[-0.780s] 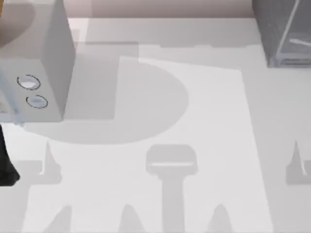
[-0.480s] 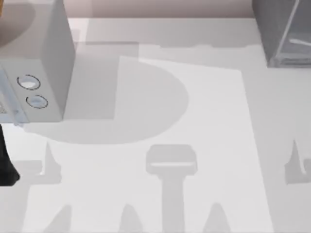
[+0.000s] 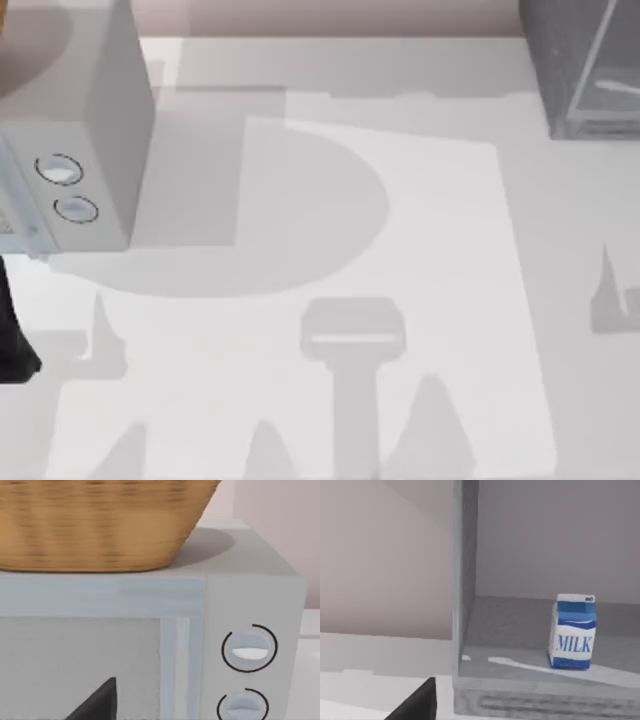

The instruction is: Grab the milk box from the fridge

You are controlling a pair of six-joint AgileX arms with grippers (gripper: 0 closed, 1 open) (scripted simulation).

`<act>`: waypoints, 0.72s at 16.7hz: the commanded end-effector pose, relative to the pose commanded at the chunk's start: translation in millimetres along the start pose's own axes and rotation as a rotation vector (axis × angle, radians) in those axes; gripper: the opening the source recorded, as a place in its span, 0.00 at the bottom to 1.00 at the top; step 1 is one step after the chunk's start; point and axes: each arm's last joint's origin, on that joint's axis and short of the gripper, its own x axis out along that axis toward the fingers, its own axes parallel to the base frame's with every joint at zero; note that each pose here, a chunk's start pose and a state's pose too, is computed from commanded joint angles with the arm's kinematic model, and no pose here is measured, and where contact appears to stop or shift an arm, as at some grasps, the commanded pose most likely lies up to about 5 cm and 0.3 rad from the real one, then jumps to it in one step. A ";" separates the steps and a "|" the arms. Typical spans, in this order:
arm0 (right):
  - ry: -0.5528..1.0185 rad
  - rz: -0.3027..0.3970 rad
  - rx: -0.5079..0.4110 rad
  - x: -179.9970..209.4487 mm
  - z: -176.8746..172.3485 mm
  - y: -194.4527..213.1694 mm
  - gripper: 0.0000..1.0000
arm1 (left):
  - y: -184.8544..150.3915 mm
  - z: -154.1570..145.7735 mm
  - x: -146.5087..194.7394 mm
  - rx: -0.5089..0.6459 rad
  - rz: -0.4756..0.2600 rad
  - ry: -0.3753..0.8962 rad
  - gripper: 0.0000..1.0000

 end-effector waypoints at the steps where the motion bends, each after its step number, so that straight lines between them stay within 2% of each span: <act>1: 0.000 -0.002 -0.002 7.2 -0.7 -5.1 1.00 | 0.0 0.0 0.0 0.000 0.000 0.000 1.00; 6: 0.009 -0.019 0.002 36.1 -19.3 -36.1 1.00 | 0.0 0.0 0.0 0.000 0.000 0.000 1.00; 12: 0.041 -0.039 0.030 48.4 -58.4 -69.2 1.00 | 0.0 0.0 0.0 0.000 0.000 0.000 1.00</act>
